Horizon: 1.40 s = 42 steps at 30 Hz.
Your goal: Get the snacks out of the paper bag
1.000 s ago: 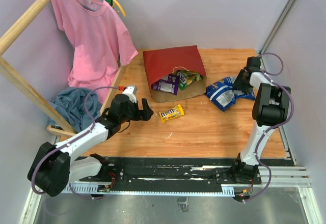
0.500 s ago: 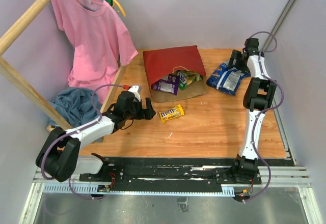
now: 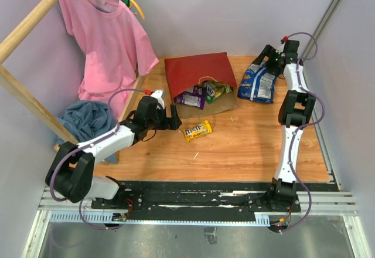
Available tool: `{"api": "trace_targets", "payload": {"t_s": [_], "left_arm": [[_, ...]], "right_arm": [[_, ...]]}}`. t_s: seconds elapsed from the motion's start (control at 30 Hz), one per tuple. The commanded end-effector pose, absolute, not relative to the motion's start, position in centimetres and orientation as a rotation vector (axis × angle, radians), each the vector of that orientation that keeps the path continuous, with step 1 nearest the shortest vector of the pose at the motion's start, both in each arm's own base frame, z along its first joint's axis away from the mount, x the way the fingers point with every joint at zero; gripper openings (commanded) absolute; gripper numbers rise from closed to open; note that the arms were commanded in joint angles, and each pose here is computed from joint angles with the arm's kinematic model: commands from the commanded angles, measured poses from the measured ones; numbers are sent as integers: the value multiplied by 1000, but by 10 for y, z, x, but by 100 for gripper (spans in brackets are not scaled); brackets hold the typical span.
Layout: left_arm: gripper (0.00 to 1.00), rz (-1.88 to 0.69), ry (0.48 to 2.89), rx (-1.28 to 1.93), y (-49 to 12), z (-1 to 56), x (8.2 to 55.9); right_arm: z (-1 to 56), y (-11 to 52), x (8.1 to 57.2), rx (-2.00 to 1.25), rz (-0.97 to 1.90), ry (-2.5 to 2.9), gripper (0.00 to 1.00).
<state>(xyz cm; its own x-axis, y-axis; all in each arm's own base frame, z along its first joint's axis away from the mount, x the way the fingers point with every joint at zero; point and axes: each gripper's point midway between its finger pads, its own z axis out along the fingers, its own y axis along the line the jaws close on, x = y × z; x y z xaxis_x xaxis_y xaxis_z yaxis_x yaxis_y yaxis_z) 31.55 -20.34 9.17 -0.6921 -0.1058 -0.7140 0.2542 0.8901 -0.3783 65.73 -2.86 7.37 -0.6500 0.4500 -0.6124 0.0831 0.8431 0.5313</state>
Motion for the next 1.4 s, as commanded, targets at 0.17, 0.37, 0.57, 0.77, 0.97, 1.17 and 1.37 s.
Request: {"api": "trace_targets", "payload": {"t_s": [0.17,0.37,0.57,0.77,0.97,1.17,1.37], "left_arm": [[100,-586,2114,103,-196,153,321],[100,-535,2090,104,-184,169,316],[100,-553,2081,117,-183,174,309],[100,-588,2092,102,-191,170,313],[100,-611,2080,47,-191,171,313],[100,-597,2070,55,-190,182,316],[100,-606,2028,67,-189,202,314]], "right_arm": [[257,-5,602,297,588,1987,99],[244,-11,509,422,420,2017,98],[180,-26,458,445,328,2141,97],[141,26,456,256,446,2299,74],[126,59,485,110,388,2349,72],[101,56,512,141,369,2360,44],[72,50,530,189,390,2392,35]]}}
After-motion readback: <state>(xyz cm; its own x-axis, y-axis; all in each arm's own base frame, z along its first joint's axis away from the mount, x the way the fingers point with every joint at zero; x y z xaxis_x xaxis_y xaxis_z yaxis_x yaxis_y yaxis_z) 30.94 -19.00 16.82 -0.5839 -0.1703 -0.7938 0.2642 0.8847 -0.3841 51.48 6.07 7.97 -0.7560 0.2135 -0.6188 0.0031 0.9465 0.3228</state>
